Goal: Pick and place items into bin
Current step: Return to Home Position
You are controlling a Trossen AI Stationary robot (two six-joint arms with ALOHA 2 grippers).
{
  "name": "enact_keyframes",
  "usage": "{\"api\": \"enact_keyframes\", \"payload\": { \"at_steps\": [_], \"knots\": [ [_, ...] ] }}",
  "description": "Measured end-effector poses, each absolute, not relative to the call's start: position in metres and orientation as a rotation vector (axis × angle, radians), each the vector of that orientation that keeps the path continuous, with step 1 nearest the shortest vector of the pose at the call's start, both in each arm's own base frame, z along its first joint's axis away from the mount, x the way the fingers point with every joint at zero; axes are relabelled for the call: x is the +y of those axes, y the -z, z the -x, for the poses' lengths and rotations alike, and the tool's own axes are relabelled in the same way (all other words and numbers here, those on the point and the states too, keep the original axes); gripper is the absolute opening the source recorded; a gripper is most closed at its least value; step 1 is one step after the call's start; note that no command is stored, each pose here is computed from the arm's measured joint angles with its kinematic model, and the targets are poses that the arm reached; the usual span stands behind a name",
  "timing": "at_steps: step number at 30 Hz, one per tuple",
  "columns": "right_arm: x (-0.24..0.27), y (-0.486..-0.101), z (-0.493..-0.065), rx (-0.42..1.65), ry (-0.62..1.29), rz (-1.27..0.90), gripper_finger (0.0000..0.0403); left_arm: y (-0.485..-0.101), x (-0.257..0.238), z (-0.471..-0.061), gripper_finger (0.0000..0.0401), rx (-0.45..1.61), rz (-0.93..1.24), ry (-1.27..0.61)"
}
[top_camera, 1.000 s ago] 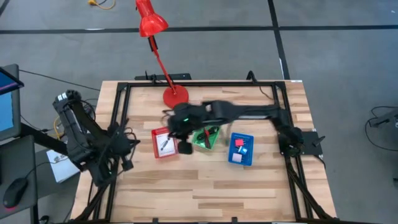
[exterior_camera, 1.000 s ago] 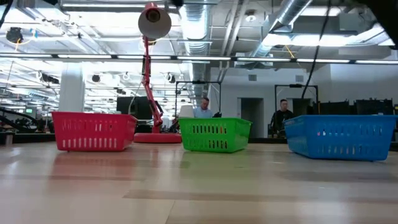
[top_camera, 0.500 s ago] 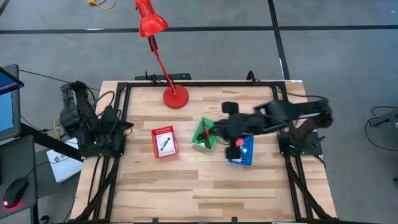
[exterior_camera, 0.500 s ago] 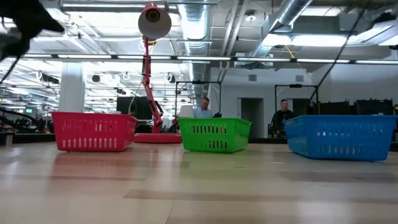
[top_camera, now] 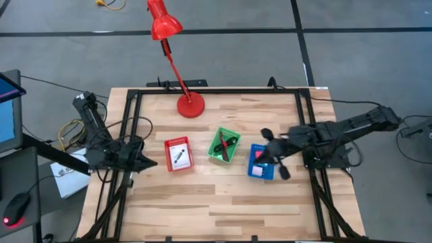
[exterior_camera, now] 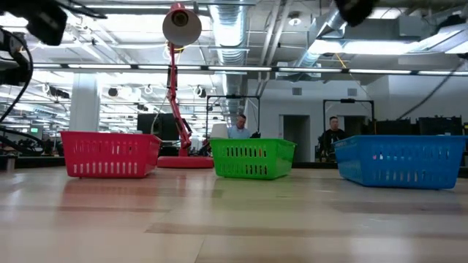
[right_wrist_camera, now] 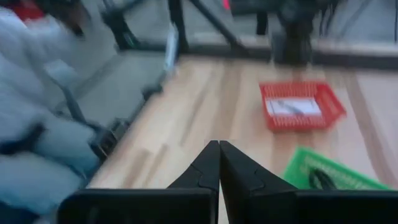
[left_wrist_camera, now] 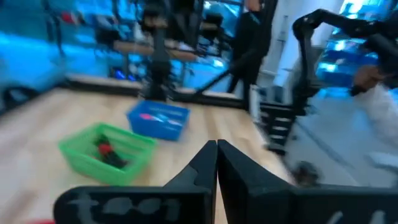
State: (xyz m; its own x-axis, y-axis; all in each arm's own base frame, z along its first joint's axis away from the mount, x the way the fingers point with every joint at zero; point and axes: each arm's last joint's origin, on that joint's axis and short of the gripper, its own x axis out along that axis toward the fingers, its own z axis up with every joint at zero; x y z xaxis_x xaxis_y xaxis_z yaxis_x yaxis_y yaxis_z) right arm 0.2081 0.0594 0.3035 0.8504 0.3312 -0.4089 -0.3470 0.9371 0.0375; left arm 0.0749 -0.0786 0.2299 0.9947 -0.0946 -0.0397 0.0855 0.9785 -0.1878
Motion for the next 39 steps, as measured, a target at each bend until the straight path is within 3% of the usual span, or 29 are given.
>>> {"api": "enact_keyframes", "payload": {
  "at_steps": [4, 8, 15, 24, 28, 33, 39],
  "knots": [
    [0.053, -0.290, -0.168, 0.233, -0.381, -0.004, 0.0000, -0.236, -0.071, -0.084, 0.0000, -0.031, 0.142, 0.019],
    [0.044, -0.279, -0.136, 0.075, -0.354, -0.018, 0.0000, -0.246, -0.064, -0.096, 0.0000, -0.114, 0.146, 0.076],
    [0.036, -0.227, -0.120, 0.118, -0.301, 0.005, 0.0000, -0.241, -0.038, -0.118, 0.0000, -0.089, 0.053, -0.142],
    [0.024, -0.220, -0.092, 0.039, -0.268, 0.025, 0.0000, -0.251, -0.008, -0.097, 0.0000, -0.175, 0.075, -0.255],
    [0.021, -0.221, -0.081, -0.004, -0.270, 0.022, 0.0000, -0.235, -0.007, -0.092, 0.0000, -0.125, 0.160, -0.225],
    [0.021, -0.204, -0.082, -0.033, -0.263, 0.065, 0.0000, -0.214, -0.012, -0.097, 0.0000, -0.296, 0.082, -0.105],
    [0.022, -0.184, -0.090, -0.039, -0.252, 0.039, 0.0000, -0.197, -0.011, -0.099, 0.0000, -0.295, 0.097, -0.139]
  ]
}}
